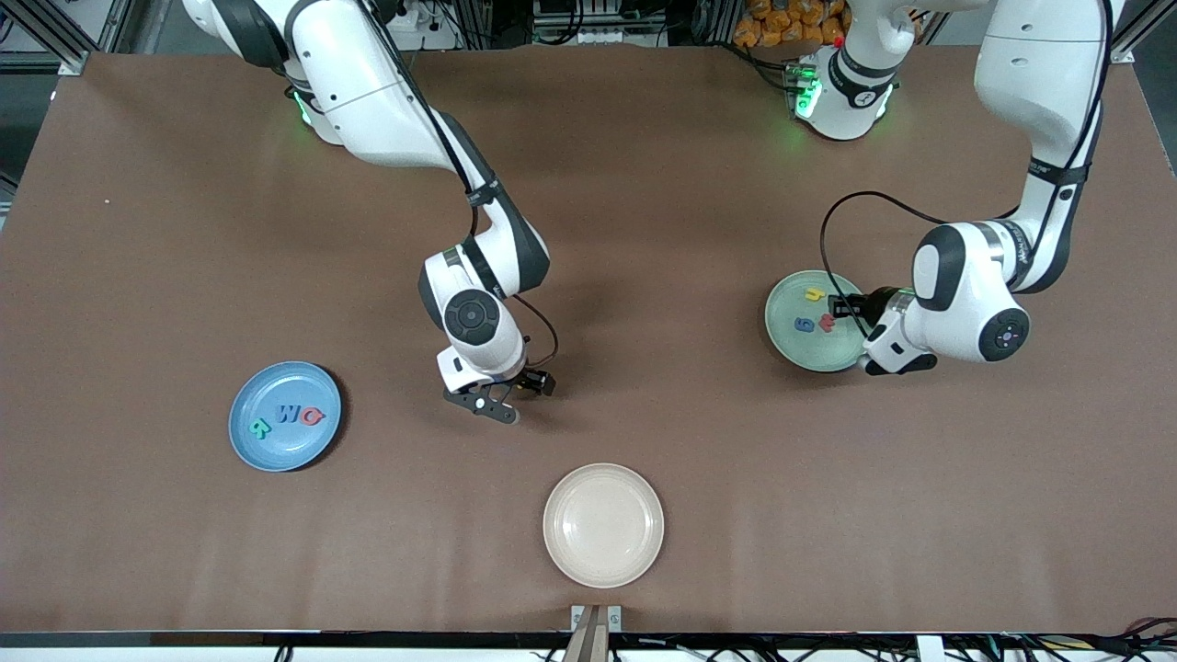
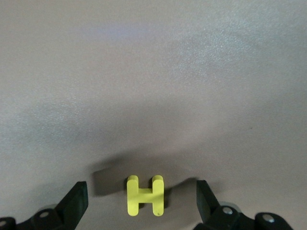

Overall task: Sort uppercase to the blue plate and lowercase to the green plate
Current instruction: 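Release the w on the green plate while the right gripper carries the H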

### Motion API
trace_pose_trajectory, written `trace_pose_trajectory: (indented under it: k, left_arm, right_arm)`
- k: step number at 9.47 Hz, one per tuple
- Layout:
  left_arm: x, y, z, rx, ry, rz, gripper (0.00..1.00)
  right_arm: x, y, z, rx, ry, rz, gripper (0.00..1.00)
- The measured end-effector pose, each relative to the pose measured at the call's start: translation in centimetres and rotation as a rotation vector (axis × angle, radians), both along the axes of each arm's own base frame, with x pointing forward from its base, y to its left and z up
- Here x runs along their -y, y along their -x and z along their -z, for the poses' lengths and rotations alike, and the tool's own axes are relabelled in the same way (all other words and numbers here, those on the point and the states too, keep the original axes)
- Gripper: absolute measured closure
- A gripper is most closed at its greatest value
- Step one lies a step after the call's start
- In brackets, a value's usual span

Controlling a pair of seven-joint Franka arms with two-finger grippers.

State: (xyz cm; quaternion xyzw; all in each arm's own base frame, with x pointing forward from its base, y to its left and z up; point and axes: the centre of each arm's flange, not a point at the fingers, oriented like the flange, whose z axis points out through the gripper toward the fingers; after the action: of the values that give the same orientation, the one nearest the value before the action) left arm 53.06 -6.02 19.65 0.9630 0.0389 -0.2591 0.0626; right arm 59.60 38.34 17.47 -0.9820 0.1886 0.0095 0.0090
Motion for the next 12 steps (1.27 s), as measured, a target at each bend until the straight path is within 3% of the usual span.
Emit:
trace_pose_trajectory:
  k: [1,2,3,4,5,6,9,12]
  left_arm:
    - [-0.1,0.1,0.1,0.001,-0.01,0.012,0.44]
    - [-0.2,0.0,-0.1,0.009,-0.019,0.025,0.33]
    - [-0.3,-0.5,-0.9,0.03,-0.03,0.039,0.13]
    - [-0.2,-1.5,-2.3,0.066,-0.031,0.043,0.0]
    - [-0.1,-3.2,-4.5,0.122,-0.027,0.044,0.0]
    - [0.1,-5.0,-7.4,0.189,-0.021,0.044,0.0]
    - [-1.3,-8.1,-19.1,0.412,-0.011,0.011,0.0]
    - [-2.9,-7.6,-31.7,0.625,-0.017,-0.005,0.0]
  right_arm:
    - [0.1,0.1,0.4,-0.002,0.003,0.001,0.01]
    - [0.1,0.1,0.4,0.003,0.001,0.002,0.16]
    - [0.1,0.0,0.0,0.009,-0.004,0.003,0.33]
    - [0.0,-0.1,-0.2,0.014,-0.007,0.004,0.5]
    - [-0.1,-0.1,-0.6,0.018,-0.011,0.004,0.64]
    - [-0.1,-0.1,-0.6,0.018,-0.011,0.004,0.67]
    - [0.2,-0.4,-0.9,0.024,-0.013,-0.005,0.67]
    - [7.4,-4.6,-4.0,0.024,0.007,-0.067,0.67]
